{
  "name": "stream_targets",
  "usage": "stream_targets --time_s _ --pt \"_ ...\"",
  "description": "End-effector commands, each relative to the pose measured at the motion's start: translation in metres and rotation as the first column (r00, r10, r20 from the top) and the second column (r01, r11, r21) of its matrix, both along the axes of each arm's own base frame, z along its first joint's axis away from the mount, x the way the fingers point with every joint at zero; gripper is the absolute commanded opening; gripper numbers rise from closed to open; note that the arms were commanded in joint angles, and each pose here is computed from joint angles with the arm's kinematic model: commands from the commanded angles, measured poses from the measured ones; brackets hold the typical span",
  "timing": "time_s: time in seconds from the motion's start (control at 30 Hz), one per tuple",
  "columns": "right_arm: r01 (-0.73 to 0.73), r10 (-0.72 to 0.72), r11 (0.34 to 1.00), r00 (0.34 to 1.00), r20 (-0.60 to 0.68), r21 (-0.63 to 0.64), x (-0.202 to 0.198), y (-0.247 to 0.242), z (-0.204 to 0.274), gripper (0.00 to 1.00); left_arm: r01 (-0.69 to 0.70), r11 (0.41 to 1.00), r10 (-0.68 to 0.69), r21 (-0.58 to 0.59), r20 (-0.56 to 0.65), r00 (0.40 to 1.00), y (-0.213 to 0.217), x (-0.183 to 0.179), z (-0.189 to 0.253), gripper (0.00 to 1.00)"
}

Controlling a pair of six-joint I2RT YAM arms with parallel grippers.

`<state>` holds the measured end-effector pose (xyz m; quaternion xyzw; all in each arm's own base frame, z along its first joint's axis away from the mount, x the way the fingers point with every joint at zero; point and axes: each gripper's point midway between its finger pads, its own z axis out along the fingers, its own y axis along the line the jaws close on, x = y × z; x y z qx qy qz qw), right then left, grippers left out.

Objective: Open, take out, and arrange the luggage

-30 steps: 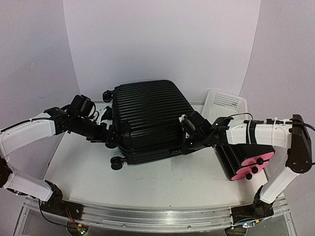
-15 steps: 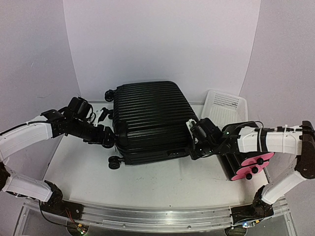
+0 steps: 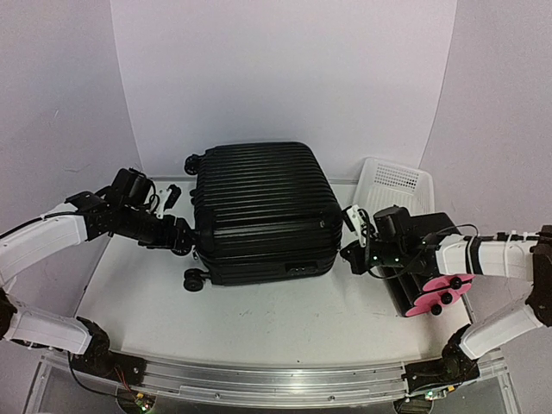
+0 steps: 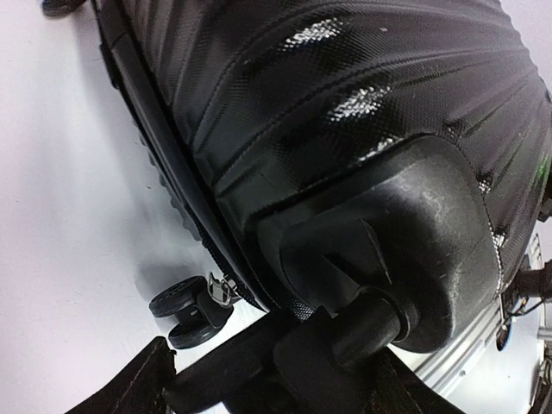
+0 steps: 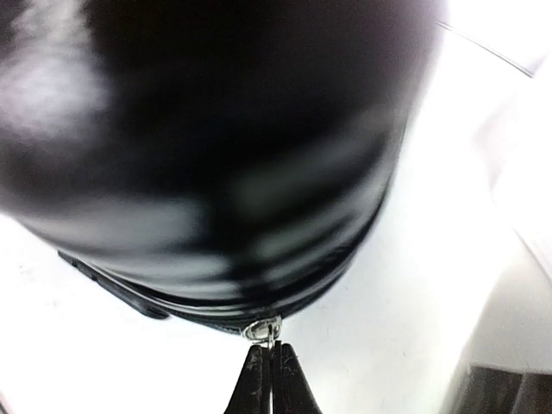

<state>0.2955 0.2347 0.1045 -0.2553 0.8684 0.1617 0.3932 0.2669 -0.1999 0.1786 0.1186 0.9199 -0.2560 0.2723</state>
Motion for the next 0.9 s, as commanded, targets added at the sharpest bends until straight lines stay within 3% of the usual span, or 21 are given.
stream_targets --time_s 0.0,0.13,0.3,0.37,0.43,0.57,0.67,0.87 --pt "-0.134 0.103 0.978 0.976 0.191 0.161 0.026 0.013 0.052 0.0 -0.282 0.941 0.271 0.185 0.086 0.959 0.07 0.03 -0.012 0.36" --pt "-0.235 0.193 0.943 0.963 0.187 0.238 0.038 0.03 0.061 0.0 -0.296 0.931 0.28 0.213 0.102 0.955 0.077 0.032 -0.012 0.36" --pt "-0.365 0.334 0.924 0.916 0.223 0.116 0.048 0.044 0.053 0.0 -0.314 0.913 0.29 0.26 0.128 0.949 0.09 0.036 -0.006 0.36" --pt "-0.446 0.427 0.893 0.883 0.195 0.065 0.043 0.051 0.047 0.0 -0.323 0.902 0.292 0.286 0.147 0.945 0.097 0.039 -0.002 0.36" --pt "-0.515 0.496 0.852 0.852 0.169 0.093 0.034 0.063 0.056 0.0 -0.312 0.9 0.272 0.305 0.168 0.948 0.1 0.04 0.007 0.38" --pt "-0.582 0.559 0.807 0.807 0.192 0.096 0.011 0.093 0.067 0.0 -0.264 0.917 0.217 0.3 0.179 0.96 0.097 0.033 0.035 0.67" --pt "-0.592 0.559 0.793 0.801 0.213 0.145 -0.003 0.117 0.075 0.0 -0.203 0.952 0.156 0.229 0.206 0.966 0.087 0.018 0.071 0.88" --pt "-0.595 0.555 0.78 0.801 0.226 0.195 -0.032 0.173 0.076 0.0 -0.034 0.999 0.033 0.0 0.281 0.959 0.052 -0.018 0.14 0.98"
